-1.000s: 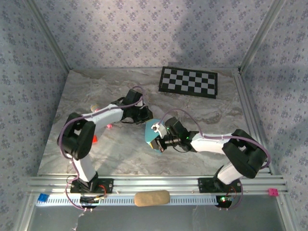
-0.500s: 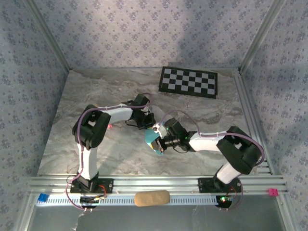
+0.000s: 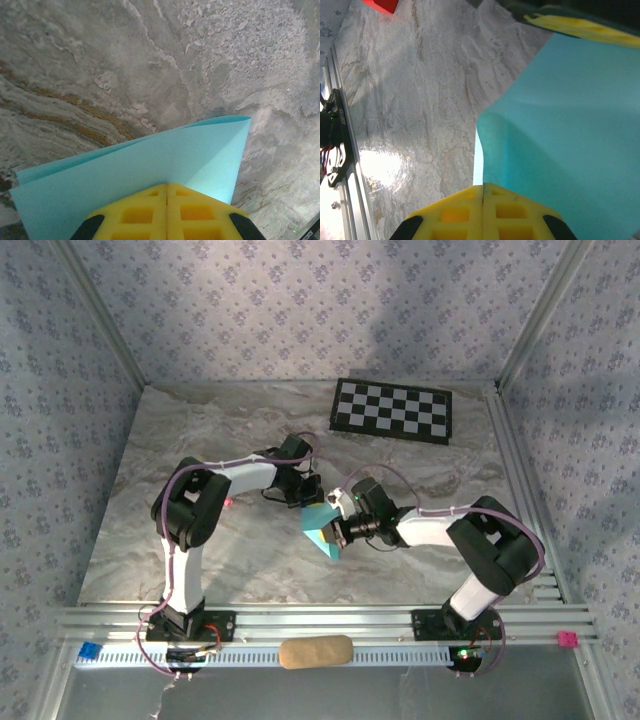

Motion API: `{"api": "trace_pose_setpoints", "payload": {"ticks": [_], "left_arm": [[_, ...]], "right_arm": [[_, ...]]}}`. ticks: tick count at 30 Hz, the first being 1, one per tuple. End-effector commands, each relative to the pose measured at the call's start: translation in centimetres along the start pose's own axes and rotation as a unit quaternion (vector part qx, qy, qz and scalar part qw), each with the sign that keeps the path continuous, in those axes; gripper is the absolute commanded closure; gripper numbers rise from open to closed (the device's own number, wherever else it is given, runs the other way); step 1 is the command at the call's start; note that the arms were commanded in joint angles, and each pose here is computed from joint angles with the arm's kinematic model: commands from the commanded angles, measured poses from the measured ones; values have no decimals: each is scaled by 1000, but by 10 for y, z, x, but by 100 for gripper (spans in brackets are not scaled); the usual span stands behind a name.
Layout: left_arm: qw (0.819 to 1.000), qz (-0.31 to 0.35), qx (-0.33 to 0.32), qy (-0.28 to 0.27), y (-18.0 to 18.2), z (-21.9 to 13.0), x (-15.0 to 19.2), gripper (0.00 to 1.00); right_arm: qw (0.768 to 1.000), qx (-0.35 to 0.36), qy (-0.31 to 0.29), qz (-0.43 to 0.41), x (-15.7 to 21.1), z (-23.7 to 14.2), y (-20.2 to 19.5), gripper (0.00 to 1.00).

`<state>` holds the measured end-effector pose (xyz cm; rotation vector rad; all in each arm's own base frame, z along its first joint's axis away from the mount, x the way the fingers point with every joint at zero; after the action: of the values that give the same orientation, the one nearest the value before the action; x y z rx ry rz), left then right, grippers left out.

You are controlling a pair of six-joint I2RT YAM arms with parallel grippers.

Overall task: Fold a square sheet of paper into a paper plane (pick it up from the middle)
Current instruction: Third fold the triangle at the center of the table.

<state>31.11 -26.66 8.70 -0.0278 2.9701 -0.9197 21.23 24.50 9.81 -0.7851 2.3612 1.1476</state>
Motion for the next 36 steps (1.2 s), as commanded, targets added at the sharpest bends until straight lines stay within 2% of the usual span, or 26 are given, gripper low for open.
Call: {"api": "trace_pose_setpoints", "payload": {"ticks": [1,15,36], "left_arm": [[999,-6,-36,19,13,10,6,92],[999,-7,-38,19,13,11,8,92],[999,-5,-38,18,11,10,9,92]], "right_arm": [[1000,0,13,18,2,0,-8,100],[999,43,14,29,0,-2,-23,100],[997,66,26,36,-3,-4,-30,100]]}}
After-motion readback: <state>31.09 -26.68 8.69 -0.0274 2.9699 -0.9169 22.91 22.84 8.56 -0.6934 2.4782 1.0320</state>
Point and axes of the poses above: each hand's point on the last joint's axis, 136 mm out from that joint toward the fingers, its own z axis out along the fingers, its own y axis along the line the jaws close on, x = y × z, the point moved 8 cm from there along -z, back along the fingers, and after that the axes turned 2 degrees about -z, right-handed, at the moved point
